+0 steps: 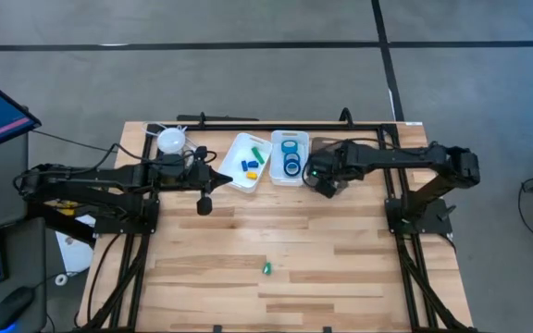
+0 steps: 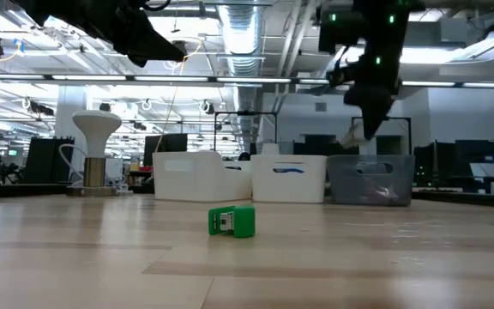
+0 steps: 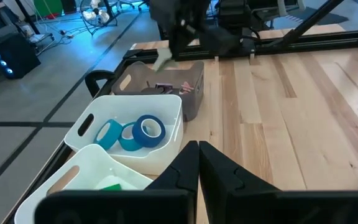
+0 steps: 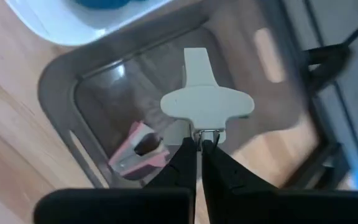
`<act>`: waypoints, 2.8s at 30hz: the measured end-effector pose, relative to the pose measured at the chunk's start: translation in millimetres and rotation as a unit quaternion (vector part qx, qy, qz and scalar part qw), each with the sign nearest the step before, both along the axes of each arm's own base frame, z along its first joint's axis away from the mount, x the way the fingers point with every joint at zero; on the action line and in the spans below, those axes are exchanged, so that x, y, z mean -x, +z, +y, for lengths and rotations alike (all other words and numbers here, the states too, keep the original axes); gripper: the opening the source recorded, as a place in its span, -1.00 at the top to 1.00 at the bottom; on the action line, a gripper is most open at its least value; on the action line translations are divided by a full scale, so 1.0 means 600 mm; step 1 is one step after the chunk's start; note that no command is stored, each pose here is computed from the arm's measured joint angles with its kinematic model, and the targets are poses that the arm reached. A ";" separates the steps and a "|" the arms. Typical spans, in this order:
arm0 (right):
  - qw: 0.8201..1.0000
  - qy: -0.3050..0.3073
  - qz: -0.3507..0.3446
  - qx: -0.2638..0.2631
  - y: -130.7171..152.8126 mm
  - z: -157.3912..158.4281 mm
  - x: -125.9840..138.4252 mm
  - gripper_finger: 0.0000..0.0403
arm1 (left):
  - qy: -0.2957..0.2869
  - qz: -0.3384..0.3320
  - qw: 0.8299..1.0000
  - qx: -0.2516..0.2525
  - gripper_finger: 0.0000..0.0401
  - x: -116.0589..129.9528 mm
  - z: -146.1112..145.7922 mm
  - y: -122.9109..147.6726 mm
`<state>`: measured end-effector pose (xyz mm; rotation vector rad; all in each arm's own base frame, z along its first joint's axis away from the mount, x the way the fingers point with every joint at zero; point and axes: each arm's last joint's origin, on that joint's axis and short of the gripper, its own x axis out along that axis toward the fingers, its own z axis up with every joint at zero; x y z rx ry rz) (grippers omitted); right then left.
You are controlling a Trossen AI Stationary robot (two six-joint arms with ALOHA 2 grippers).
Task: Pick and place Stapler, Stapler remover, tape
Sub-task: Put the gray staple remover into the black bin, then put the green stapler into the left white bin
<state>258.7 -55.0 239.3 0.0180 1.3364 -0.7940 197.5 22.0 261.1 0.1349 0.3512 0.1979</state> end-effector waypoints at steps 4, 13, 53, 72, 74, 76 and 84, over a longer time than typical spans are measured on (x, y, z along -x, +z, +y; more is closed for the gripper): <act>1.000 -0.005 -0.019 -0.021 -0.036 -0.022 0.004 1.00 | 0.000 0.000 1.000 0.000 0.98 0.000 0.000 0.000; 0.997 -0.009 -0.054 -0.055 -0.076 -0.049 0.012 1.00 | 0.000 0.000 1.000 0.000 0.98 0.000 0.000 0.001; 0.923 0.275 -0.256 -0.088 0.052 0.169 -0.028 0.98 | -0.051 -0.002 0.998 0.022 0.98 -0.001 -0.006 0.000; 0.900 0.280 -0.300 0.148 0.056 0.329 0.046 1.00 | 0.065 -0.005 0.983 0.171 0.99 -0.040 -0.076 -0.039; 0.899 0.267 -0.299 0.176 0.056 0.325 0.047 1.00 | 0.050 -0.008 0.984 0.172 0.99 -0.054 -0.110 -0.051; 0.900 0.257 -0.292 0.197 0.056 0.318 0.047 1.00 | 0.041 0.002 0.986 0.159 0.99 -0.072 -0.143 -0.057; 0.915 0.201 -0.277 0.213 0.051 0.281 0.038 1.00 | 0.096 0.121 0.969 0.191 0.99 -0.145 -0.213 -0.063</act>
